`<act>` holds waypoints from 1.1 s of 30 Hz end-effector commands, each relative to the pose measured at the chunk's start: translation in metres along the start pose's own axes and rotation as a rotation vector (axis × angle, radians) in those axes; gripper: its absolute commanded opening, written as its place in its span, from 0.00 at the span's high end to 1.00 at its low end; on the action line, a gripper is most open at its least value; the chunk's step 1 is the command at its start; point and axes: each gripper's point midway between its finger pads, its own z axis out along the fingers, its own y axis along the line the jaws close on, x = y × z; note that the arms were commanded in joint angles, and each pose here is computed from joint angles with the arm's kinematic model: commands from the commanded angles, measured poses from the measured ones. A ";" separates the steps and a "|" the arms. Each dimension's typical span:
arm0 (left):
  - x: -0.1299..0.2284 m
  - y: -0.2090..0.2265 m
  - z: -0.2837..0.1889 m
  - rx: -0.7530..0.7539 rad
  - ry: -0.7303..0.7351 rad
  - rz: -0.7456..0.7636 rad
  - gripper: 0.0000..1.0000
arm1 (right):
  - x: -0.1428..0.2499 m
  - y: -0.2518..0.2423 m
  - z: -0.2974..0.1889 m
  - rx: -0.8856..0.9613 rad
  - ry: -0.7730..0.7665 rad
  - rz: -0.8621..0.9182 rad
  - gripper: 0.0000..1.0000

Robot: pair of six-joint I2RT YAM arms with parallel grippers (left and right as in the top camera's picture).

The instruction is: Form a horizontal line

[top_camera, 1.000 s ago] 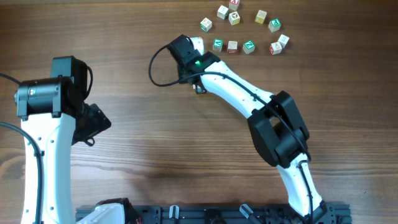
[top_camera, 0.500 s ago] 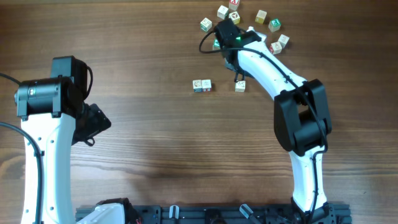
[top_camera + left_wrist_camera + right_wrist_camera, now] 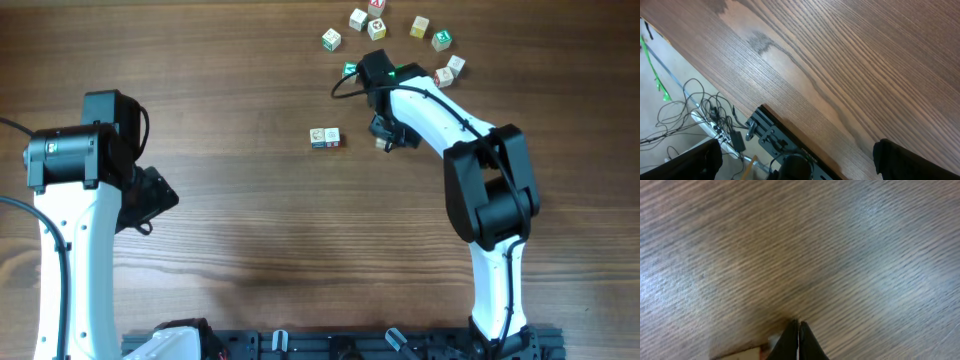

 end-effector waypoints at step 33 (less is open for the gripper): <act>0.000 0.005 -0.001 -0.006 -0.015 -0.011 0.00 | 0.008 0.079 -0.024 -0.413 0.007 -0.405 0.96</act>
